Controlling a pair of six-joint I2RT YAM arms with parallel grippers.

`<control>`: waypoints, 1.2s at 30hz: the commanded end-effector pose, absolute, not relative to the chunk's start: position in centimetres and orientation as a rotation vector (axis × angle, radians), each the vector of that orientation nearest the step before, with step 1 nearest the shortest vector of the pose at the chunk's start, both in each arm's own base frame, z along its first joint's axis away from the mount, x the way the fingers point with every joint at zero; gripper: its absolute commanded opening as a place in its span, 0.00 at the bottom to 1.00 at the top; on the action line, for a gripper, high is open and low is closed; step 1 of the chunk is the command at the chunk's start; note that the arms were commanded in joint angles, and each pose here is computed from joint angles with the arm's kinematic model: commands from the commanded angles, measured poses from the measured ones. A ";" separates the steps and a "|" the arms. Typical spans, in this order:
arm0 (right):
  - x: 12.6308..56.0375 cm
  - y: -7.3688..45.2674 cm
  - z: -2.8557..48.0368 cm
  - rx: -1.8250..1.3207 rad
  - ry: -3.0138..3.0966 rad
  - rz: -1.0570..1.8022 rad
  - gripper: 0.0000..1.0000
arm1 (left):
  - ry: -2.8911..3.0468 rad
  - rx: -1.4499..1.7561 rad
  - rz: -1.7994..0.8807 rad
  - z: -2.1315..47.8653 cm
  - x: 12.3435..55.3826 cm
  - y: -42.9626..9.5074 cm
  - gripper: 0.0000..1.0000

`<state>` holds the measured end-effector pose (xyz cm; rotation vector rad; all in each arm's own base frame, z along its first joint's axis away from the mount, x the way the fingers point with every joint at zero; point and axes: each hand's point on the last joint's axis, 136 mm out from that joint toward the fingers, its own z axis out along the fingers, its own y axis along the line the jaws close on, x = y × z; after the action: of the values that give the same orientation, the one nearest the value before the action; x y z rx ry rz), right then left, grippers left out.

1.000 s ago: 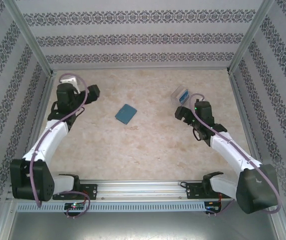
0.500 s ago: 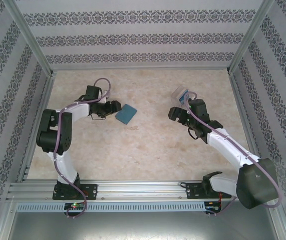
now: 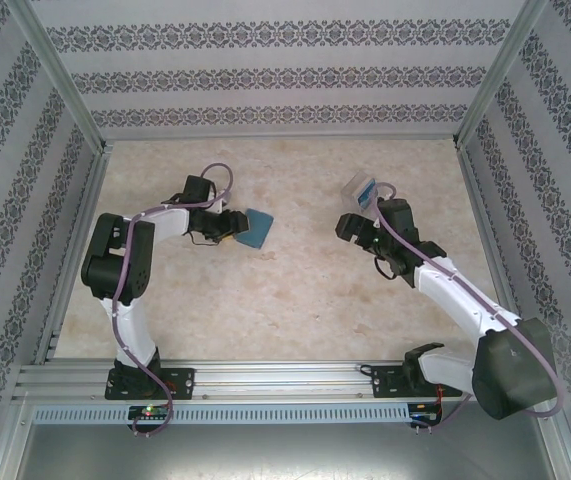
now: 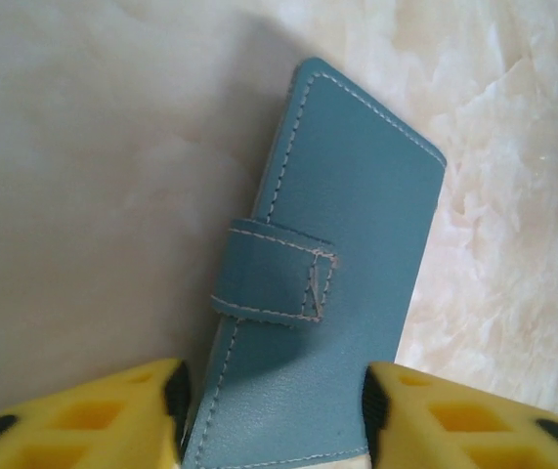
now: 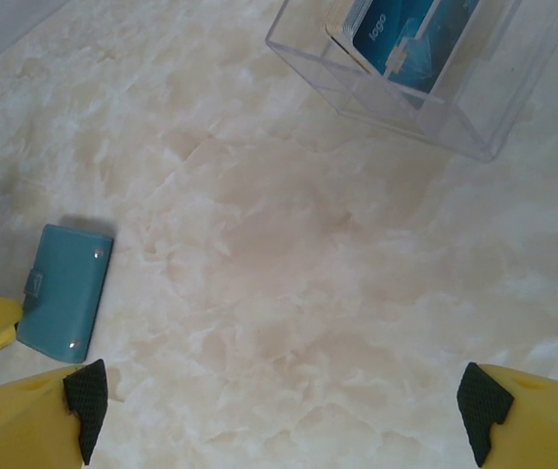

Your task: Put the credit cards into the card holder

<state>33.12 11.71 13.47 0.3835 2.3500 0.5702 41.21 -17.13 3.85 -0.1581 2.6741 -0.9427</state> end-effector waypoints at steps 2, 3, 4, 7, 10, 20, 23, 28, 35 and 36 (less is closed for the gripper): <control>33.4 13.3 13.5 0.370 2.364 0.611 0.94 | 2.739 -0.132 -0.975 2.7 39.6 -18.6 0.34; 33.5 13.5 13.3 0.372 2.366 0.617 0.94 | 2.740 -0.120 -0.968 2.7 39.4 -18.7 0.29; 33.5 13.9 13.3 0.369 2.373 0.633 0.94 | 2.744 -0.113 -0.949 2.6 39.2 -18.8 0.22; 33.5 14.9 13.3 0.347 2.395 0.655 0.92 | 2.754 -0.127 -0.922 2.1 38.9 -18.5 0.03; 33.4 15.6 13.3 0.329 2.391 0.652 0.92 | 2.725 -0.109 -0.947 3.1 38.8 -18.7 0.00; 32.5 18.9 14.1 0.195 2.424 0.701 0.92 | 2.566 -0.052 -0.802 12.7 36.1 -16.2 0.12; 33.1 21.5 13.3 0.077 2.455 0.695 0.91 | 2.545 -0.096 -0.865 12.8 35.8 -16.4 0.69; 35.4 26.5 11.0 -0.043 2.544 0.765 0.73 | 2.505 -0.131 -1.115 11.1 37.4 -19.3 0.71; 38.6 29.9 7.5 -0.053 2.631 0.819 0.60 | 2.501 -0.172 -1.155 8.6 39.5 -20.1 0.60; 39.0 30.0 6.9 -0.040 2.647 0.813 0.59 | 2.502 -0.181 -1.175 8.3 39.7 -20.4 0.56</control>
<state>38.19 28.84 7.00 -0.0192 2.6337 0.7671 37.82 -19.19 6.61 -0.2077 2.6010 -1.0907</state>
